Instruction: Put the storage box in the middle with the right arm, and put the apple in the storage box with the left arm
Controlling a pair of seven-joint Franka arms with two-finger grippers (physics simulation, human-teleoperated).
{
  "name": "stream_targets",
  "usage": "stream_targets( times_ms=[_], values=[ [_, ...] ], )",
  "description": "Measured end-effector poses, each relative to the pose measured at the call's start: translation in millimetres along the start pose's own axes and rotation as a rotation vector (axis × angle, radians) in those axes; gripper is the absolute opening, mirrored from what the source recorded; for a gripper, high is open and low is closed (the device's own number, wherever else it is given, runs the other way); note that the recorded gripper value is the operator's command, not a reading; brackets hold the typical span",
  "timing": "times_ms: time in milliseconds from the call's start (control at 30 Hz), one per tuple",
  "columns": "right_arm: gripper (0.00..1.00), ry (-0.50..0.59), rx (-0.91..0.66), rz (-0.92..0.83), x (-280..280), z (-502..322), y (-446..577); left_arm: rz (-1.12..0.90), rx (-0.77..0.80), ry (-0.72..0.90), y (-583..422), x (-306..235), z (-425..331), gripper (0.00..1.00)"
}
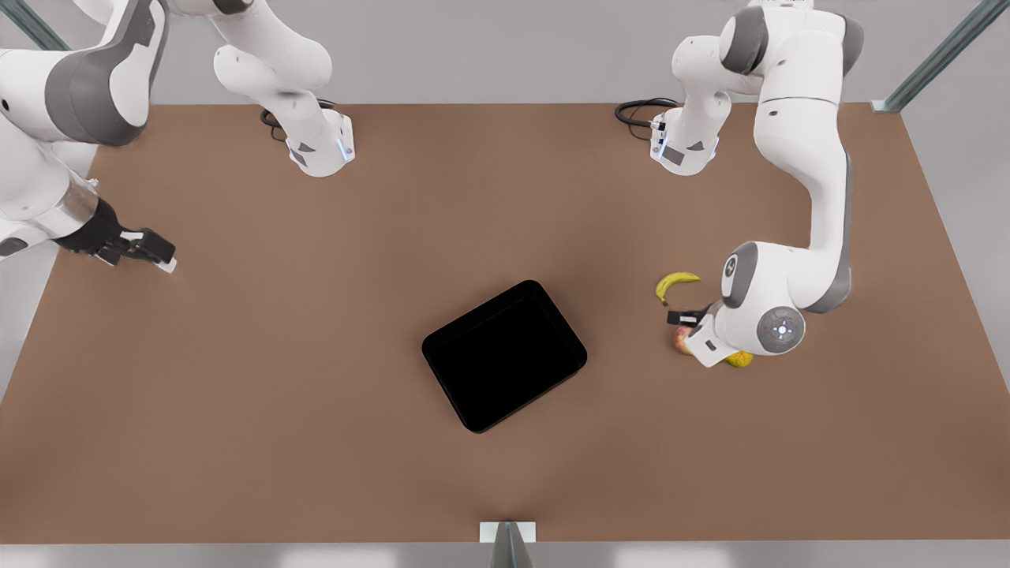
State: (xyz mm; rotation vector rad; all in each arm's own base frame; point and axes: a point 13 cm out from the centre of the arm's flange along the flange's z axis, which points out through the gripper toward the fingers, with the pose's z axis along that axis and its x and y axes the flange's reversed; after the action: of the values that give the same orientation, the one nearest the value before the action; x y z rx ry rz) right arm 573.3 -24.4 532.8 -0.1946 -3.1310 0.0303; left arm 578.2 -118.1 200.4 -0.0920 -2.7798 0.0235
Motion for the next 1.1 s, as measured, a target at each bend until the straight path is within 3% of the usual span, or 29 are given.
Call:
stream_targets(
  times_ms=[267,967,1000,1033,1067,1100],
  values=[
    [1.00,0.119,0.047,-0.064,30.1,8.5,-9.1,-0.074,0.002,-0.097,36.1,-21.5,68.1,1.00],
    [1.00,0.224,0.049,-0.144,45.9,26.9,-11.2,-0.089,-0.013,-0.081,43.2,-36.2,157.0,1.00],
    [1.00,0.225,0.049,-0.146,46.2,27.3,-11.2,-0.089,-0.014,-0.081,43.3,-36.7,158.3,0.87],
    [1.00,0.227,0.048,-0.148,46.2,27.9,-11.1,-0.089,-0.014,-0.083,43.1,-37.4,158.5,0.66],
    [1.00,0.229,0.048,-0.150,46.1,28.5,-11.0,-0.089,-0.014,-0.086,43.3,-38.0,158.1,0.58],
    [1.00,0.231,0.048,-0.151,46.0,29.1,-10.9,-0.089,-0.016,-0.089,43.5,-38.7,156.9,0.58]
  ],
)
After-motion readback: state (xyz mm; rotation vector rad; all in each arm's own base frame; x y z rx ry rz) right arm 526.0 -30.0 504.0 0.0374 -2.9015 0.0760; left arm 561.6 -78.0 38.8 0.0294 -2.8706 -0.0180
